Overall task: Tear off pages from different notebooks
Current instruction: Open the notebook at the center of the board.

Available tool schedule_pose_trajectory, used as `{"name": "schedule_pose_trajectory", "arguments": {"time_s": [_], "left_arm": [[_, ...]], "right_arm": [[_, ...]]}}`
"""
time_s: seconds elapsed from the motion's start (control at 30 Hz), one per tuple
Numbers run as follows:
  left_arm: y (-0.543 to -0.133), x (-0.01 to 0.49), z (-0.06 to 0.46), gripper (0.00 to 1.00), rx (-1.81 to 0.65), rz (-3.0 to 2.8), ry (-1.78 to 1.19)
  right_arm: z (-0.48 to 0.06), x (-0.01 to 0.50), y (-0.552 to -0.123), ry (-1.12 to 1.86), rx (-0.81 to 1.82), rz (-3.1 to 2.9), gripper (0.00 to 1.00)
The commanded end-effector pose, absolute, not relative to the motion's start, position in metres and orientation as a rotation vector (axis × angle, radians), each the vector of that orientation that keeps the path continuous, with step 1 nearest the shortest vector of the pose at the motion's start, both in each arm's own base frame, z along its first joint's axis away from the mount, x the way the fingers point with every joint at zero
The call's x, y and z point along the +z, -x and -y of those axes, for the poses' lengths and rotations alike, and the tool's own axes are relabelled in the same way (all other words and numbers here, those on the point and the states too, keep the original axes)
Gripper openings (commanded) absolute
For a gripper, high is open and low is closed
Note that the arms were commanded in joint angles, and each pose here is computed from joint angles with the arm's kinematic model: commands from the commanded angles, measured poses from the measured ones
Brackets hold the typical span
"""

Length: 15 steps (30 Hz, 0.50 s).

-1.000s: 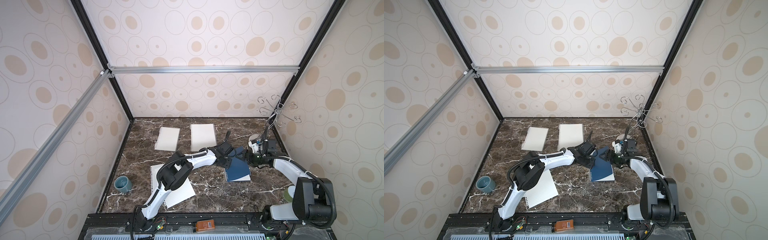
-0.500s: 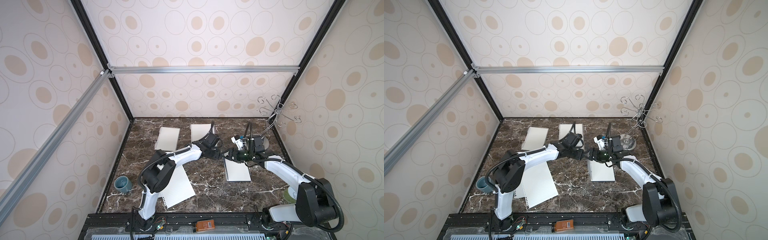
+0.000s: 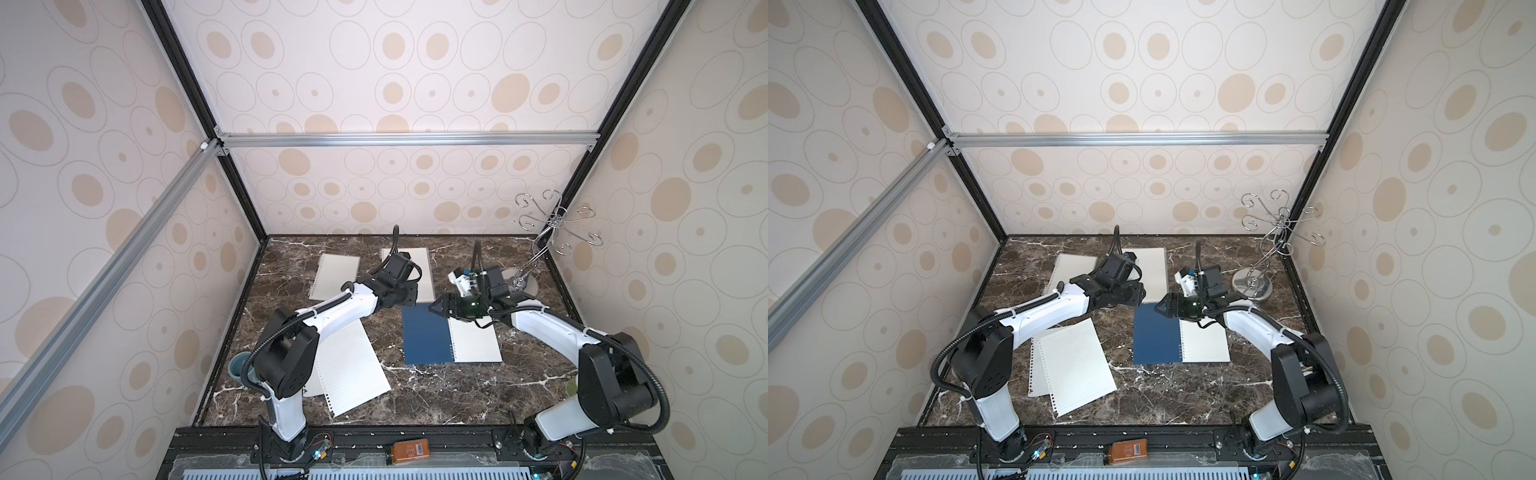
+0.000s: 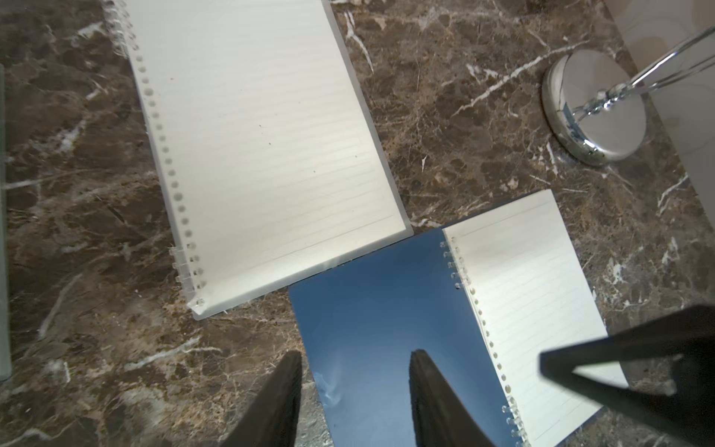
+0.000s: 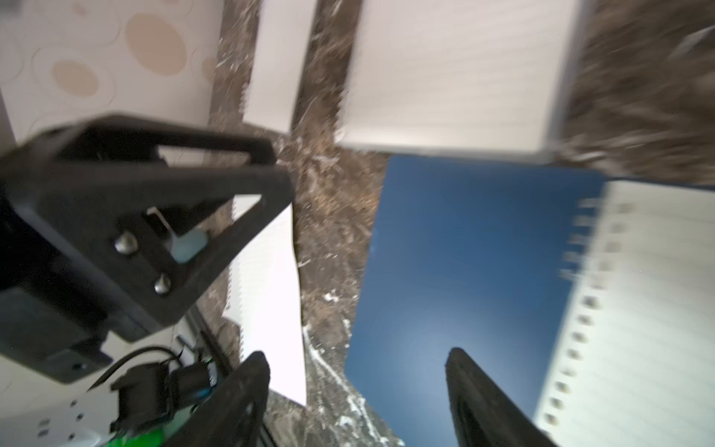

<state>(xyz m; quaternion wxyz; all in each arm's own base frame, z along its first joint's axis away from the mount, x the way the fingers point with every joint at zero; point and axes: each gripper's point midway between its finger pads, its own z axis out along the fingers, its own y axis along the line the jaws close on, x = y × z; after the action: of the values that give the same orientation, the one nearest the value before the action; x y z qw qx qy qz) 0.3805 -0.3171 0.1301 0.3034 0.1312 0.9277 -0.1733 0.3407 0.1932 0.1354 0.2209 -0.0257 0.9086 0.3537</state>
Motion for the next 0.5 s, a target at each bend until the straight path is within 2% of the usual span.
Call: {"name": "schedule_pose_trajectory", "arguments": {"time_s": [0.0, 0.17, 0.27, 0.47], "left_arm": [[-0.365, 0.108, 0.353, 0.45, -0.506, -2.495, -0.432], [-0.353, 0.085, 0.401, 0.43, -0.535, -2.525, -0.534], [-0.349, 0.074, 0.421, 0.42, -0.533, -2.539, -0.582], [-0.343, 0.057, 0.438, 0.42, -0.524, -2.567, -0.628]], "right_arm": [[-0.122, 0.126, -0.352, -0.065, 0.650, -2.561, 0.74], [-0.054, 0.094, -0.351, -0.238, 0.466, -2.686, 0.68], [-0.048, 0.074, -0.352, -0.260, 0.472, -2.746, 0.64], [-0.047, 0.046, -0.358, -0.277, 0.469, -2.802, 0.66]]}}
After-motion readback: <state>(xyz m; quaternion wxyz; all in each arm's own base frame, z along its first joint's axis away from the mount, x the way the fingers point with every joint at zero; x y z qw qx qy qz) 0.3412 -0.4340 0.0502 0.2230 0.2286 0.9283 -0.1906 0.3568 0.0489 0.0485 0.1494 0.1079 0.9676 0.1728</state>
